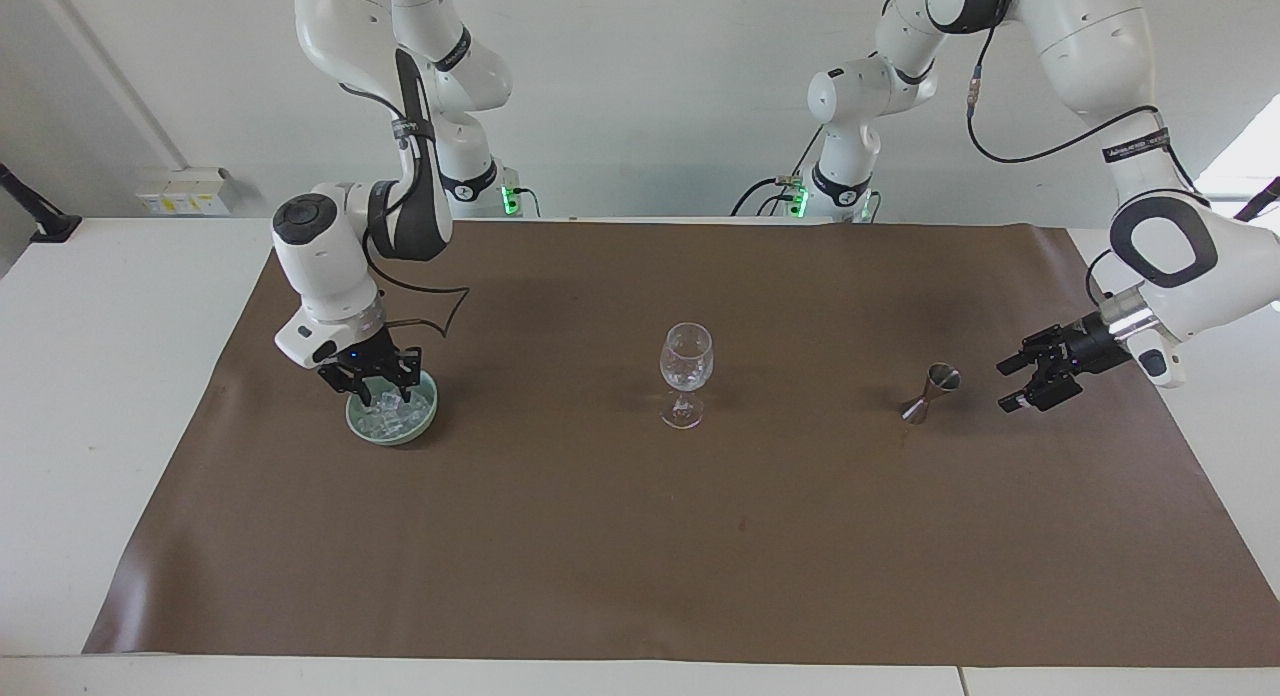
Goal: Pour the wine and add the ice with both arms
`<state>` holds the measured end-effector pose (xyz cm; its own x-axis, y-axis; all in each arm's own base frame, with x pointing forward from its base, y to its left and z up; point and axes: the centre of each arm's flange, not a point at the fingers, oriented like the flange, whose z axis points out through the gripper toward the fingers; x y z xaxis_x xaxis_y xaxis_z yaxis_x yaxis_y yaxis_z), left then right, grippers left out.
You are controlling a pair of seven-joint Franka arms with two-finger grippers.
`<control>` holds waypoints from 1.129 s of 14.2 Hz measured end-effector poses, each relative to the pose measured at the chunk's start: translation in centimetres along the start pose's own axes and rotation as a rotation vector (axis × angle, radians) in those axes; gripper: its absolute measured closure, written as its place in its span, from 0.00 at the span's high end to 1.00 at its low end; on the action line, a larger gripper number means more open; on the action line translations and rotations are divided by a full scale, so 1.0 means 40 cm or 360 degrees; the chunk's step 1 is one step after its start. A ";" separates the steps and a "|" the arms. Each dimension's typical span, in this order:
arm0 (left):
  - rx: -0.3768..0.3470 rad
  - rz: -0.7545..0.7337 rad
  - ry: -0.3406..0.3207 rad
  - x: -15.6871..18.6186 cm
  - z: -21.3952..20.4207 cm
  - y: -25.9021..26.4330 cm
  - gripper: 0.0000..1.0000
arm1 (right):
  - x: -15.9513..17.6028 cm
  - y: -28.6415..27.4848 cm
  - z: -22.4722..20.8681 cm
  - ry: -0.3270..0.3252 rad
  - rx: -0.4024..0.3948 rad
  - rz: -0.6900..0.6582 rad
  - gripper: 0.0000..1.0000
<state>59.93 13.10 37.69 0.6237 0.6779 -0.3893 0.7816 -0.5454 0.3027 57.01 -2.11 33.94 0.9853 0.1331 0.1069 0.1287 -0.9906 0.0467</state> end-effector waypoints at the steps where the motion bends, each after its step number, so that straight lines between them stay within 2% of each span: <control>1: 0.0061 0.0083 0.0066 -0.032 -0.023 0.028 1.00 | 0.000 0.000 0.000 0.0000 0.0001 0.0003 0.52; 3: 0.0136 0.0232 0.0190 -0.103 -0.070 0.086 1.00 | 0.000 0.000 0.000 0.0000 0.0001 0.0007 0.51; 5: 0.0155 0.0349 0.0264 -0.177 -0.111 0.138 1.00 | 0.000 0.000 0.000 0.0000 0.0002 0.0011 0.48; 8: 0.0287 0.0604 0.0404 -0.307 -0.154 0.224 1.00 | 0.000 -0.001 0.000 0.0000 0.0002 0.0016 0.22; 13: 0.0330 0.0932 0.0424 -0.489 -0.290 0.346 1.00 | 0.003 0.000 -0.009 -0.0033 0.0007 0.0021 0.22; 16: 0.0374 0.1139 0.0426 -0.578 -0.380 0.386 1.00 | 0.037 0.005 -0.088 -0.0080 0.0012 0.0032 0.22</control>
<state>57.67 -3.51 64.59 0.9772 0.2031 0.0614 0.1876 -0.9623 0.1971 58.11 -2.00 37.59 0.9921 0.1117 0.0579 0.1097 -0.9933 0.0378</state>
